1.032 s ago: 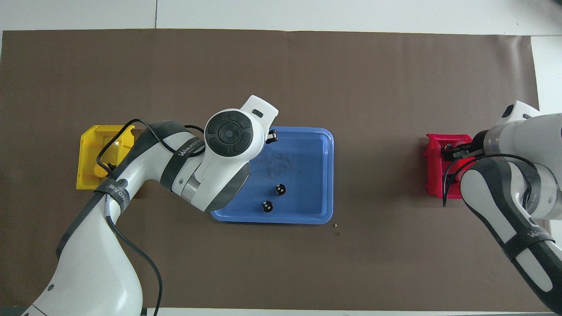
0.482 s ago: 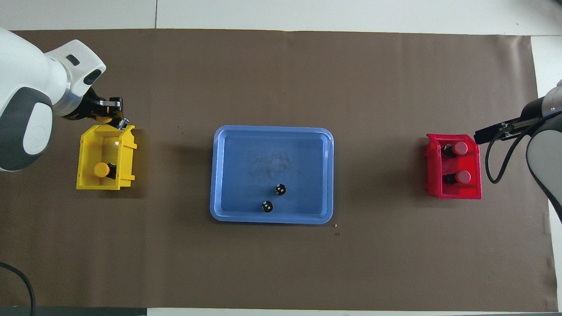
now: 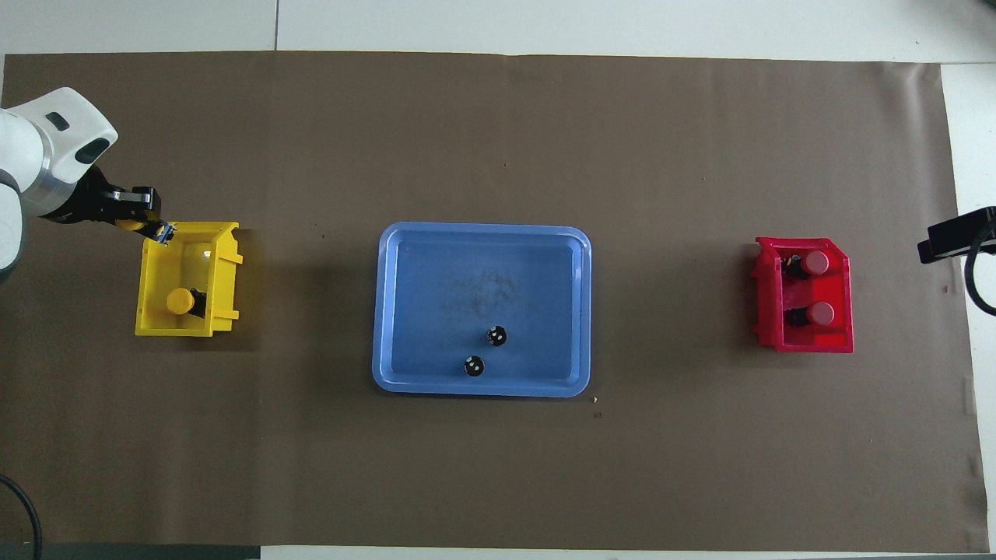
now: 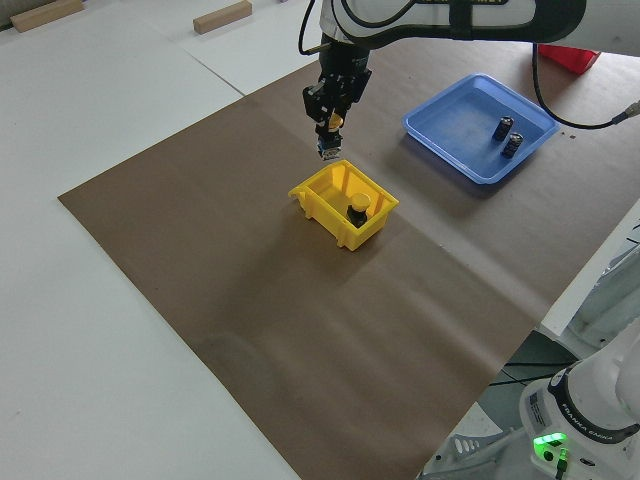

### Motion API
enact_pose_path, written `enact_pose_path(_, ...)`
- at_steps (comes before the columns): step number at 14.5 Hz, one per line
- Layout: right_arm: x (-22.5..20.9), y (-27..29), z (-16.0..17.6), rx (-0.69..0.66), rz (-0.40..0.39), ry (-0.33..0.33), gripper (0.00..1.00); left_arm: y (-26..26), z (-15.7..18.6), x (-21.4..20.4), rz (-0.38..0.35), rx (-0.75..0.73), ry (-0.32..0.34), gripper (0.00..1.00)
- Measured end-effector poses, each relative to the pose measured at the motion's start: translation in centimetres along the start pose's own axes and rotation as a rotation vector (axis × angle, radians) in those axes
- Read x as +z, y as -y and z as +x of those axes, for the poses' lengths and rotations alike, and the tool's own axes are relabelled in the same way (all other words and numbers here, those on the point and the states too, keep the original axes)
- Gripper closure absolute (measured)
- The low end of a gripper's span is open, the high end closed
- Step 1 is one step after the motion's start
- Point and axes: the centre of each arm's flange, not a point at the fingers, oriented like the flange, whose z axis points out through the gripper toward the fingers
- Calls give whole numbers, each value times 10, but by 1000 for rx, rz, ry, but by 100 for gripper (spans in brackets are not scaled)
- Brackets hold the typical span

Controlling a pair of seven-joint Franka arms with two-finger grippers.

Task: Sort red and yellow buttons by color
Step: 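Lower the yellow button into the yellow bin and open the left gripper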

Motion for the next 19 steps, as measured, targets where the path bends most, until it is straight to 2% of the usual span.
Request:
enact_pose_path(3,11,-32,0,59,14,1,0,16,-14,27,-38,-88,-38,59)
enact_pose_path(7,14,-34,4,63,4,-32,0,2,-22,42,-46,-165,-31,59)
enact_pose_path(11,14,-23,6,36,-41,-24,0,-6,-30,68,-49,-173,-48,59)
enact_pose_path(19,17,-16,7,25,-45,-15,0,-8,-44,107,-50,-174,-62,59)
